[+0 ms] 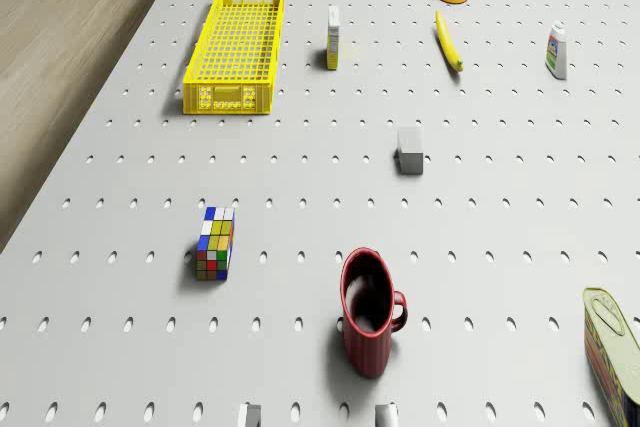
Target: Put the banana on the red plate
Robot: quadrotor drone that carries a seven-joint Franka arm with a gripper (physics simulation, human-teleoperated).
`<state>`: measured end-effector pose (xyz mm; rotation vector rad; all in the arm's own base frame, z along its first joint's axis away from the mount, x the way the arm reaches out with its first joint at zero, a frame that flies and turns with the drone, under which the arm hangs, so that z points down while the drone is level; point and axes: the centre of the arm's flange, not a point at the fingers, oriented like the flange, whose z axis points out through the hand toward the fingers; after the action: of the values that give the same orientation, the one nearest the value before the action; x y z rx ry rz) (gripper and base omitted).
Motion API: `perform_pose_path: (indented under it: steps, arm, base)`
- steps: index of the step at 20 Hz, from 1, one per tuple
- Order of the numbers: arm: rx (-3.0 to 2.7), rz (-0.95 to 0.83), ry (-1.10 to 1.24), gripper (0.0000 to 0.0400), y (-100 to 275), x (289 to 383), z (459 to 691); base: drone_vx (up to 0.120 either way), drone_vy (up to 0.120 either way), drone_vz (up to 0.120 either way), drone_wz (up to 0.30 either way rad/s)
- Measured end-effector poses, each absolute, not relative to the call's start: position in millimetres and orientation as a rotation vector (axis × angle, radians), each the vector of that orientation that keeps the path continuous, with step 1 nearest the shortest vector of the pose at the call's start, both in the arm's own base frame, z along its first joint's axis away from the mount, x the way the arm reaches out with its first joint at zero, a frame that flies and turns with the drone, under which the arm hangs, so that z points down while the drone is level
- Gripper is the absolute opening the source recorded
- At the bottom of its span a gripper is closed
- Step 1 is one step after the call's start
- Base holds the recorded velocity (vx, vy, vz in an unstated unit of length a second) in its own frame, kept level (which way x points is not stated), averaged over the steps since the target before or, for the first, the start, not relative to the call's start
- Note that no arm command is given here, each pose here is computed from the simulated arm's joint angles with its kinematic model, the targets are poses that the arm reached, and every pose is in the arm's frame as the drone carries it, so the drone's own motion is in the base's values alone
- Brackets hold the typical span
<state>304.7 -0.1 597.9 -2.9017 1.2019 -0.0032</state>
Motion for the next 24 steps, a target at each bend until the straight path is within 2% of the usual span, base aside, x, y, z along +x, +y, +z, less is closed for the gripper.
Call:
perform_pose_path:
  steps: [6, 12, 17, 24]
  arm:
    - [-2.9, -0.01, 1.201, 0.04, -0.1, 301.1, 641.0]
    - [-2.898, -0.017, 1.201, 0.04, -0.1, 303.2, 672.6]
    - [-2.897, -0.023, 1.2, 0.04, 0.0, 304.1, 684.8]
    - [-2.895, -0.03, 1.199, 0.04, 0.0, 304.1, 690.1]
  base:
    - [0.0, -0.12, 0.0, 0.0]
    - [0.12, -0.12, 0.0, 0.0]
    - [0.12, -0.12, 0.0, 0.0]
    - [0.12, -0.12, 0.0, 0.0]
